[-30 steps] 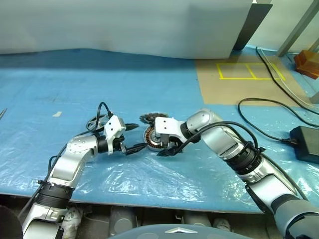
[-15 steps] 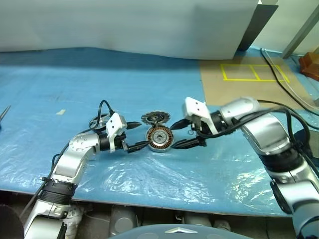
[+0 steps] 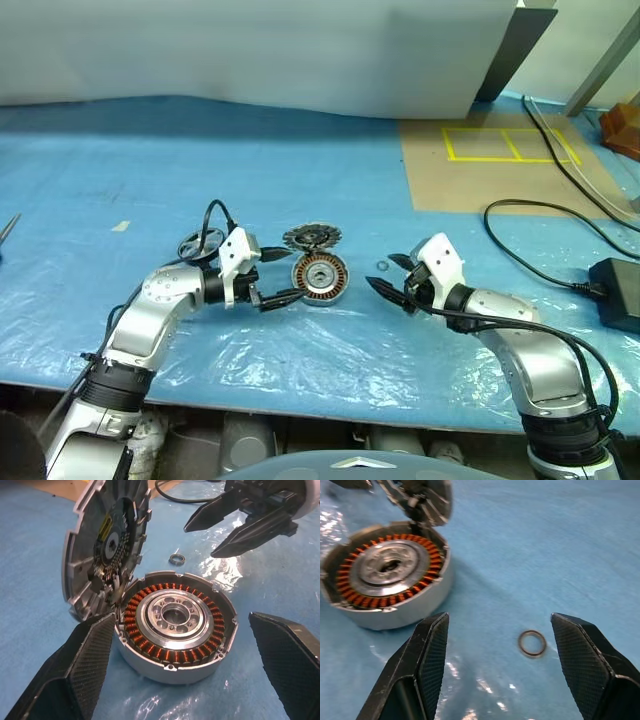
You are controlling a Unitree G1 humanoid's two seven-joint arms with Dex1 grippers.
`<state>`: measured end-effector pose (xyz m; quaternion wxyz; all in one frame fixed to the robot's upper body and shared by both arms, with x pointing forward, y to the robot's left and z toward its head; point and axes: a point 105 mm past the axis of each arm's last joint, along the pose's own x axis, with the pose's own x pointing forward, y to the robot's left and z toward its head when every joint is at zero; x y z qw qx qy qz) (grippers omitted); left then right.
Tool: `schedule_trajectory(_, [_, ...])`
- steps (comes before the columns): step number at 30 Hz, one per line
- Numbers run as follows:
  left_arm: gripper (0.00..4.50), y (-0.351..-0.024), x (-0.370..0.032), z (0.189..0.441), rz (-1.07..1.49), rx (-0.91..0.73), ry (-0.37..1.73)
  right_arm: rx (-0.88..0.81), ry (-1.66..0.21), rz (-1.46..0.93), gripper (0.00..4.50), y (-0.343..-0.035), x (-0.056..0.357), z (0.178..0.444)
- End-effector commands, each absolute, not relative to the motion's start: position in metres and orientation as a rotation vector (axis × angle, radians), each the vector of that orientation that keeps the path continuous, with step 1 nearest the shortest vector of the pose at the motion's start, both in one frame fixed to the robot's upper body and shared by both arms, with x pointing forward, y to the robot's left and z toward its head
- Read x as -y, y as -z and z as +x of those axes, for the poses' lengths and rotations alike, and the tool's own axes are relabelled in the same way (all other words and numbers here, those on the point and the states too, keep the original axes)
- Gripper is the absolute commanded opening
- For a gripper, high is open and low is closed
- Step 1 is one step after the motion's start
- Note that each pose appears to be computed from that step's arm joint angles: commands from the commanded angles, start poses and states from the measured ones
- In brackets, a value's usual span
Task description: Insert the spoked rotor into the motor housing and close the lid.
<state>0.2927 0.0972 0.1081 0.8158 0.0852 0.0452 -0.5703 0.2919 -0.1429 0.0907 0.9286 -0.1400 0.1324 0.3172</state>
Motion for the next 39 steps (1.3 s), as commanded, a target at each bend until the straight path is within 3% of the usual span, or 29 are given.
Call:
schedule_trajectory(1, [4.50,-0.115,-0.094,0.298,0.203,-0.075,1.231,-0.218,-0.569,-0.326,3.39,-0.094,0.151,0.309])
schedule_trajectory(7, [4.50,-0.118,-0.093,0.300,0.226,-0.072,1.242,-0.261,-0.586,-0.346,3.39,-0.071,0.150,0.306])
schedule_trajectory(19, [4.50,-0.122,-0.087,0.293,0.225,-0.073,1.247,-0.316,-0.633,-0.367,3.39,-0.052,0.147,0.303])
schedule_trajectory(28, [4.50,-0.122,-0.088,0.293,0.233,-0.080,1.237,-0.332,-0.602,-0.348,0.56,-0.049,0.158,0.305])
schedule_trajectory(33, [4.50,-0.121,-0.086,0.293,0.227,-0.081,1.238,-0.326,-0.636,-0.351,0.56,-0.052,0.153,0.300])
schedule_trajectory(39, [4.50,-0.126,-0.086,0.289,0.196,-0.072,1.262,-0.204,-0.825,-0.238,0.56,-0.114,0.122,0.295])
